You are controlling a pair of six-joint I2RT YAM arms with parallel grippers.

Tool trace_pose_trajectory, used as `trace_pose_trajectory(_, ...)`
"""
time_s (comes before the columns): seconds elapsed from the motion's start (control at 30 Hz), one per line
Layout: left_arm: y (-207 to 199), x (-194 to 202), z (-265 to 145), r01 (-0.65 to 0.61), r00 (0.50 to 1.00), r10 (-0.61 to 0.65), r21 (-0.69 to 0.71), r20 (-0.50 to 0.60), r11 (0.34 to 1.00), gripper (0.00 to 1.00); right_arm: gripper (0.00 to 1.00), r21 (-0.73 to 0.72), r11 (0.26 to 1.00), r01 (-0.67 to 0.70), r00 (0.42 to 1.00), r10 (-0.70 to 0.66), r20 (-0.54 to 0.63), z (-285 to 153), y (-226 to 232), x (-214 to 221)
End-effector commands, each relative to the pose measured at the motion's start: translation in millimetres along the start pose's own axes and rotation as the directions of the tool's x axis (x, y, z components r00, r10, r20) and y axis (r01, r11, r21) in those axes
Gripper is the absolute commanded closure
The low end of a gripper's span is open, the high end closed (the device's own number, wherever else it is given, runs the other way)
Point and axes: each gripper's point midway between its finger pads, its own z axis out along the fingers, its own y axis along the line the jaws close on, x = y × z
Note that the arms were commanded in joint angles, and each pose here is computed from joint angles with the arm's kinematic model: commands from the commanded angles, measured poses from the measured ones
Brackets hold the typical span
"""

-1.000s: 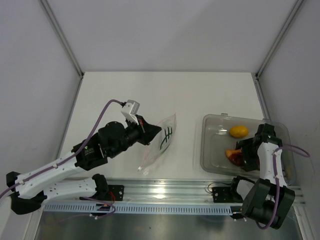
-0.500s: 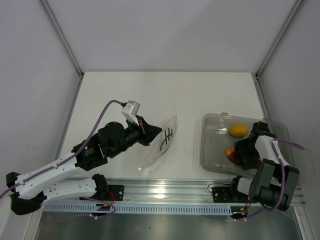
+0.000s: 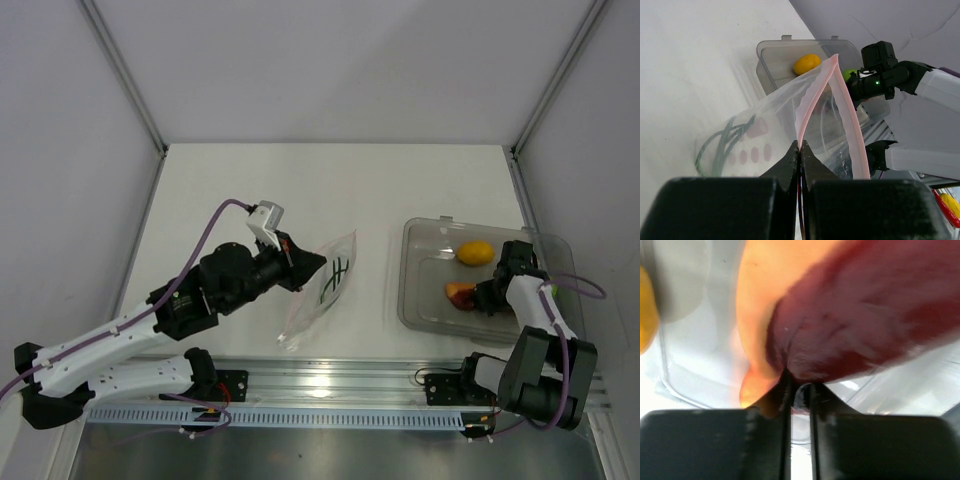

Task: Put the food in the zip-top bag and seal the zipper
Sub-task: Pick up the fake food from the bin.

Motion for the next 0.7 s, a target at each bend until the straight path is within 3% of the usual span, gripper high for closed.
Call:
trace_pose_trajectory(0.0,-9,-10,2,0.018,0.999,-0.019,0.032,0.026,0.999,1.00,0.97,0.031,0.999,0.023,0.999,-0.021,-0.043,14,-20,22)
trace_pose_trajectory(0.23,-10,-4,6,0.025,1.000,-0.026,0.034,0.005,0.999,0.99,1.00,-0.119,0.990,0.079,0.997,-0.080,-0.008,-26,-1,19)
trace_pose_trajectory(0.4,-10,-3,6,0.027,1.000,-0.027,0.033,0.004,0.999,0.99,1.00,-0.248,0.955,0.160,0.985,-0.138,0.106,-70,16,5)
trace_pose_trajectory(0.67,-10,-2,7,0.029,1.000,-0.029,0.034,-0.003,0.999,0.99,1.00,-0.325,0.885,0.332,0.935,-0.263,0.239,-118,31,-4)
